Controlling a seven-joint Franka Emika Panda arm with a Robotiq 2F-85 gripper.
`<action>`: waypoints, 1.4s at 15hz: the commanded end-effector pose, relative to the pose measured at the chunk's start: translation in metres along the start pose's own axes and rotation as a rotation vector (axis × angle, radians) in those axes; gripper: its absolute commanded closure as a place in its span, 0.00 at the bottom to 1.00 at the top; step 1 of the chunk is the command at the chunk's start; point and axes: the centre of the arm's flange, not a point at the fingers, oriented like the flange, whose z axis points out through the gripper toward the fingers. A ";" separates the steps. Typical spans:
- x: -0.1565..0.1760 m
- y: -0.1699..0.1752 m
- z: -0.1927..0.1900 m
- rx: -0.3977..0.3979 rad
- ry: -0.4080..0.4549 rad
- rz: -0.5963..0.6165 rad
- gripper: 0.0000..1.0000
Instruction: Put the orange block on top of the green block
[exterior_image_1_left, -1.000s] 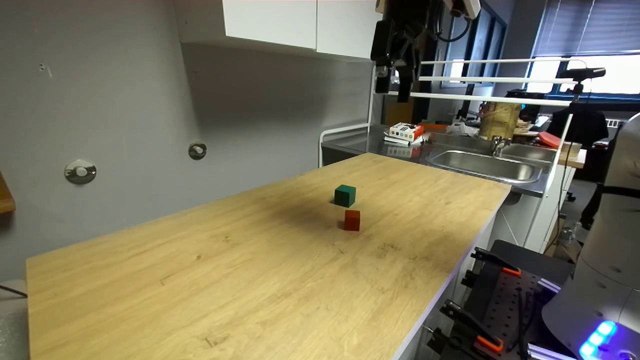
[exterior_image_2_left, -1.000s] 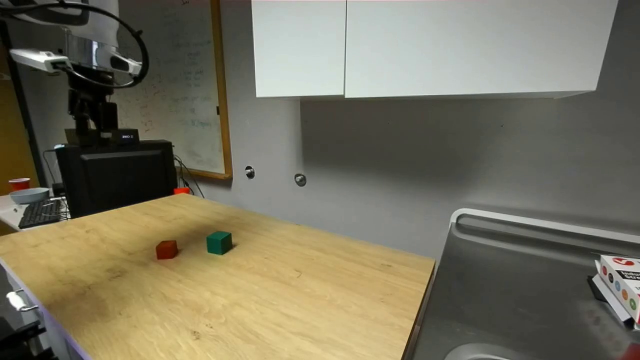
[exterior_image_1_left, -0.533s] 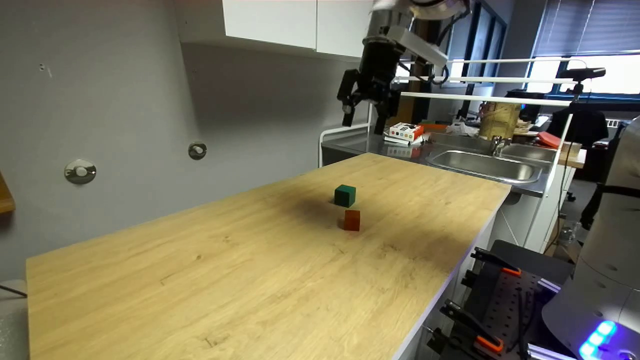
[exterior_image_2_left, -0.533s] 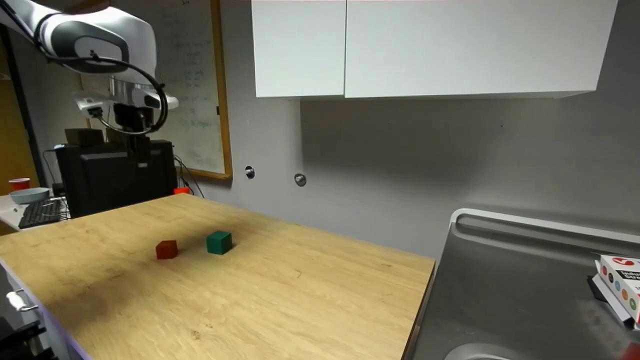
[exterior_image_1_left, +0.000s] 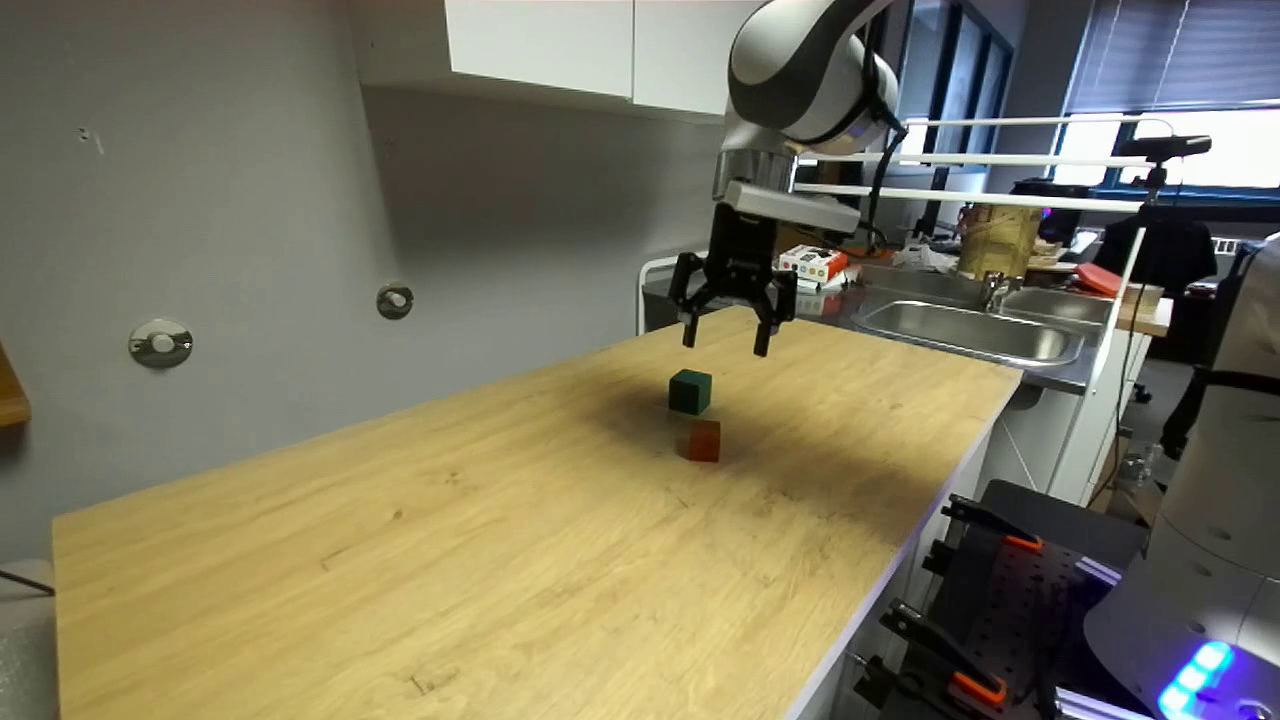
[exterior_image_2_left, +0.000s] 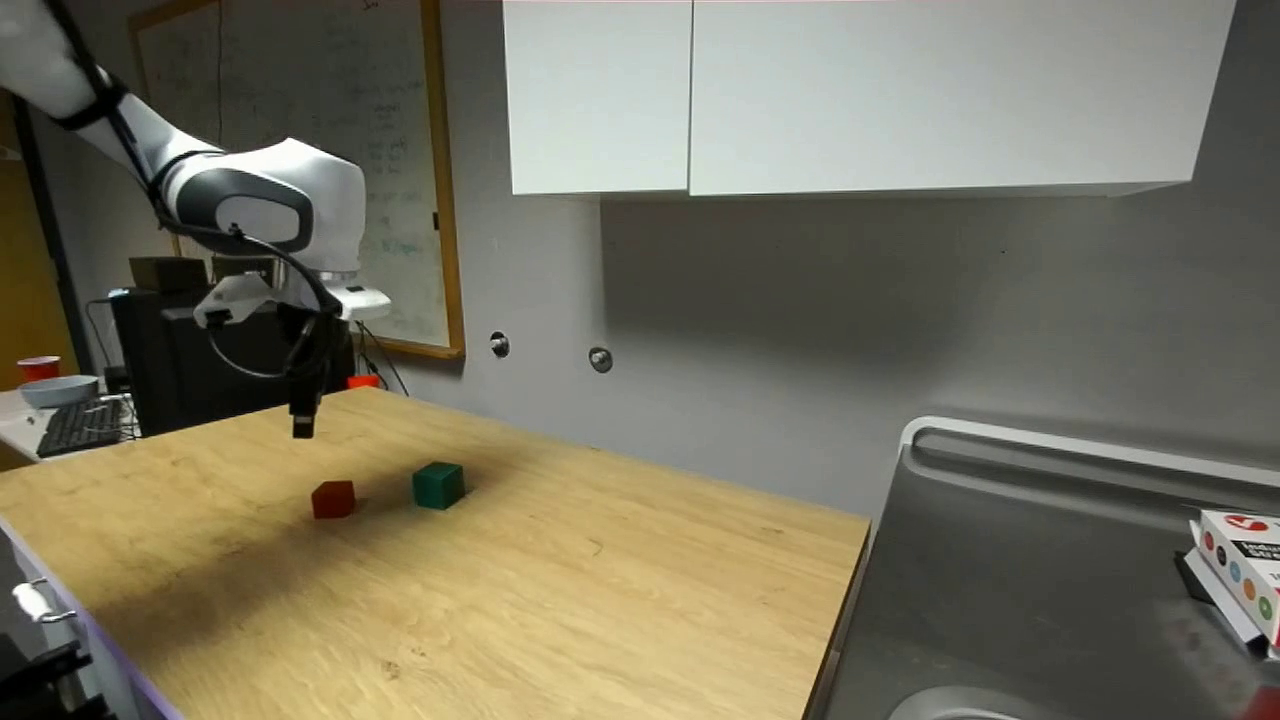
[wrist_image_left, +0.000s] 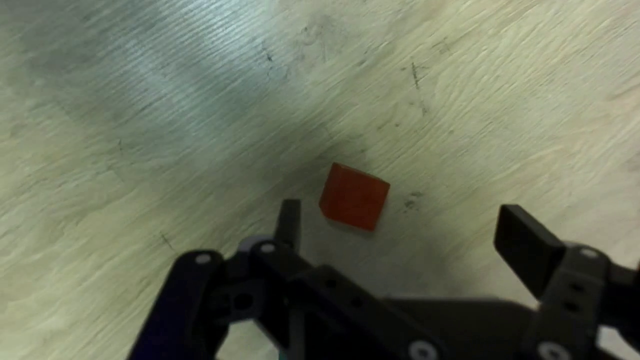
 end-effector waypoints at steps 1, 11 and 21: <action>0.020 -0.002 0.026 -0.025 -0.057 0.116 0.00; 0.069 -0.014 0.077 -0.115 -0.207 0.249 0.00; 0.087 -0.012 0.109 -0.161 -0.318 0.336 0.48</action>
